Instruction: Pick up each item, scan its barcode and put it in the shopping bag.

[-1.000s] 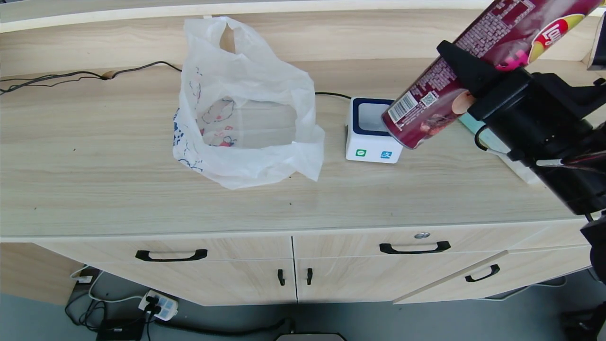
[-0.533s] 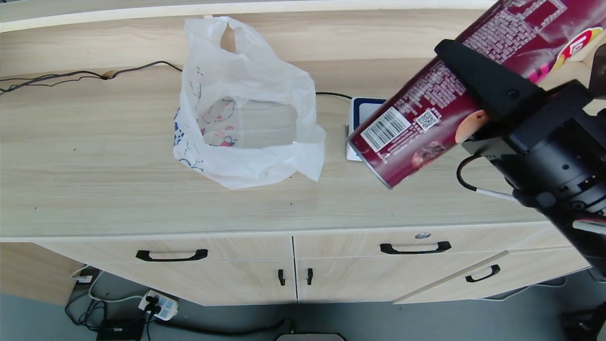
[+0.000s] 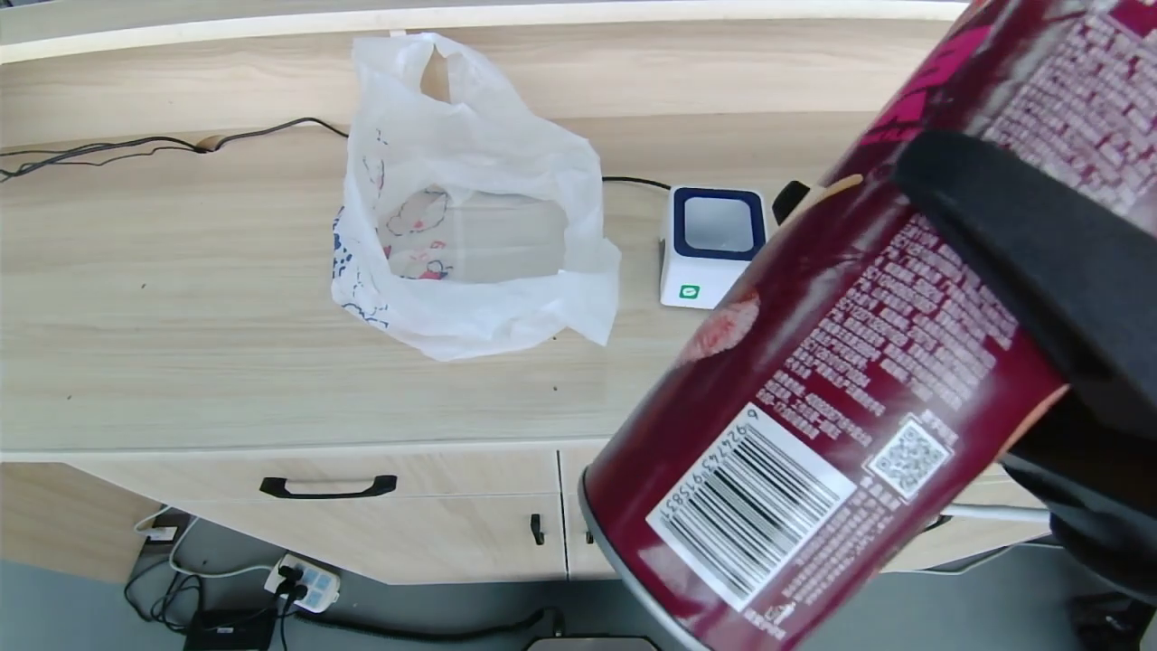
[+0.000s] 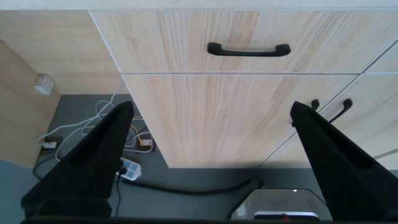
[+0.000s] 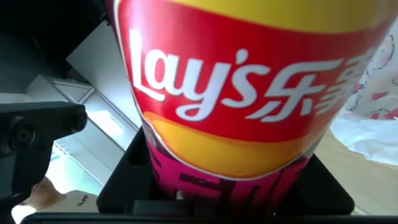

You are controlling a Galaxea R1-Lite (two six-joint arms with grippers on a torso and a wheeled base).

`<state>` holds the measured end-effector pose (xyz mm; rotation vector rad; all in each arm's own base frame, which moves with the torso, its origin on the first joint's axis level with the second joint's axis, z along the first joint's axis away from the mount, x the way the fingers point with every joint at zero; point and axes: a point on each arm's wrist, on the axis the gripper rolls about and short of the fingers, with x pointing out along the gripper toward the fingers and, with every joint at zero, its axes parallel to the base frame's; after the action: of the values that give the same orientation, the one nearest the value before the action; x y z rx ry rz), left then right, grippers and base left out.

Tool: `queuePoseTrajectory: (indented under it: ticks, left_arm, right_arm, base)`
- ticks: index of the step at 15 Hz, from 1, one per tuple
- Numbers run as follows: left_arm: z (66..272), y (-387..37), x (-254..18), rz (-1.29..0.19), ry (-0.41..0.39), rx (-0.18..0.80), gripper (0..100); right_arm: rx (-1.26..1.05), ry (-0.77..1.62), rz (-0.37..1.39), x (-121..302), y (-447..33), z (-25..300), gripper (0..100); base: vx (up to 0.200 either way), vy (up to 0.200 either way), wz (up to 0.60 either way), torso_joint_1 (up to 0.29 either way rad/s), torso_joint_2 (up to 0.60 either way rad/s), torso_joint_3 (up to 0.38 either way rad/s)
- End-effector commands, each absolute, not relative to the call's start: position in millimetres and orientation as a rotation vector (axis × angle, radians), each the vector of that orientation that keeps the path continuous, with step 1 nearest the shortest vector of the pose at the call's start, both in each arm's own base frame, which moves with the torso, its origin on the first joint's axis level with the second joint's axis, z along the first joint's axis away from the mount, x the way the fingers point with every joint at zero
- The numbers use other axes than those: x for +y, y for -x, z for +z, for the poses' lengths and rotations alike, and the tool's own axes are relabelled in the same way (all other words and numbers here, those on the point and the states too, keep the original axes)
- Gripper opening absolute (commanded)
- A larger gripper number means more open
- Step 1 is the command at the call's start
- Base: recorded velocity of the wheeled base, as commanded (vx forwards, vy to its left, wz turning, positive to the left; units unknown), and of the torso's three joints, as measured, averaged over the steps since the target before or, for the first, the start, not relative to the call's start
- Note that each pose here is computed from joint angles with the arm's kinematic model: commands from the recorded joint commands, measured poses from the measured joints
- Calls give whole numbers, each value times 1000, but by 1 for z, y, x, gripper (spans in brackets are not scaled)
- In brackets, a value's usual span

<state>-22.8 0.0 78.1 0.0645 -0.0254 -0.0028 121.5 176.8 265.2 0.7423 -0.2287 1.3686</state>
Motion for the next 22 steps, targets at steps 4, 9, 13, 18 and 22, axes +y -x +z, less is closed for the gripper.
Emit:
queuePoseTrajectory:
  ticks: [4,9,13,18,22]
  left_arm:
    - [78,23,0,-2,-67,-25,100]
    - [78,23,0,-2,-67,-25,100]
    - [78,23,0,-2,-67,-25,100]
    - [78,23,0,-2,-64,-23,100]
    - [78,23,0,-2,-64,-23,100]
  right_arm:
    - [-192,-854,1440,190,-121,279,0]
    - [-164,-878,1490,199,-116,281,0]
    - [-238,-764,1360,201,-140,275,0]
    - [-454,-136,861,156,-229,294,0]
    - [-623,252,695,158,-268,321,0]
  base:
    - [0,0,0,0,0,0]
    - [0,0,0,0,0,0]
    - [0,0,0,0,0,0]
    - [0,0,0,0,0,0]
    - [0,0,0,0,0,0]
